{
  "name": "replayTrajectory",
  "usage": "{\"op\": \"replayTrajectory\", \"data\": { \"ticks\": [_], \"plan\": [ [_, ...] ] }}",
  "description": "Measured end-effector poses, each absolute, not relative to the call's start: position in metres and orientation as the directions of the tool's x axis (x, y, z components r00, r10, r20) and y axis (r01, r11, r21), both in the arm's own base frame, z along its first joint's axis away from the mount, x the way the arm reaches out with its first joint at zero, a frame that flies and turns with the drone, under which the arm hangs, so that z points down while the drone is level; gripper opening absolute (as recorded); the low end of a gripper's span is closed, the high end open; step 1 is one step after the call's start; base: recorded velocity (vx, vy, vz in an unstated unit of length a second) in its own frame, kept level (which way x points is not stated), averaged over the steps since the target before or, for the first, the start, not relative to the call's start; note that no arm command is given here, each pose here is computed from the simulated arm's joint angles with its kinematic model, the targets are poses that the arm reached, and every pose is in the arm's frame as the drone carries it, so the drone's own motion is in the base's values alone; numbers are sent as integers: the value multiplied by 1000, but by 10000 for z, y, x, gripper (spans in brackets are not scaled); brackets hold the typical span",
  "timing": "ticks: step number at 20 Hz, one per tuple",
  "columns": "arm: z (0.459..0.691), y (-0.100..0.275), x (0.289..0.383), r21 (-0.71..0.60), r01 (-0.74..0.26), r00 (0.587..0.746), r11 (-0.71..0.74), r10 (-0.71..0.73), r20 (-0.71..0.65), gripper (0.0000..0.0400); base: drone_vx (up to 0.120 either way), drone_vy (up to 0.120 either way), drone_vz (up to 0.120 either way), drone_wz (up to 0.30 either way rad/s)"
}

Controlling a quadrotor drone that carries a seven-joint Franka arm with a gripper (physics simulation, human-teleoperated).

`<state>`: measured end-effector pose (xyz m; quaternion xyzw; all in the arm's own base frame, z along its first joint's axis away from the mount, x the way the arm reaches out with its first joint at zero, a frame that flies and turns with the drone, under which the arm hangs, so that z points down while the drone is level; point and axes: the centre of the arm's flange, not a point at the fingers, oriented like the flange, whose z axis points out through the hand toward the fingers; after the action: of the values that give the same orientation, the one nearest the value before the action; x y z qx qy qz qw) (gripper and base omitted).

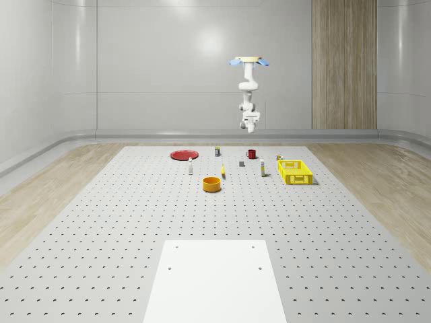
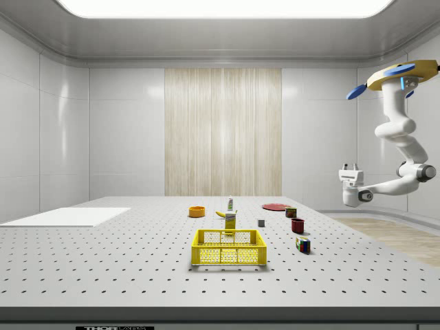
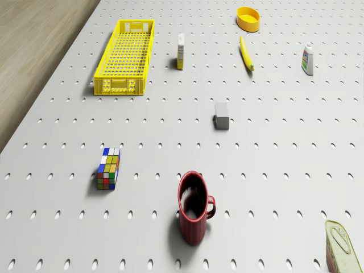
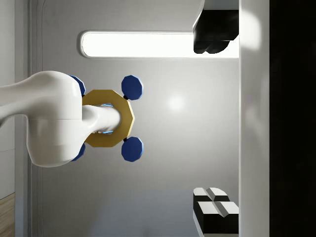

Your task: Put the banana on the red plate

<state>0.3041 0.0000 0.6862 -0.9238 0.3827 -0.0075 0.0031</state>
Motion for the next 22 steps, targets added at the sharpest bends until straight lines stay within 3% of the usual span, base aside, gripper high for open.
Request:
{"op": "replayTrajectory", "data": {
  "ticks": [7,22],
  "plan": [
    [6904,0,3041,-15,-707,707,-707,-707,15,400,6,-120,0,0],
    [6913,3,3030,-21,-707,707,-707,-707,26,400,120,-120,0,0]
  ]
}}
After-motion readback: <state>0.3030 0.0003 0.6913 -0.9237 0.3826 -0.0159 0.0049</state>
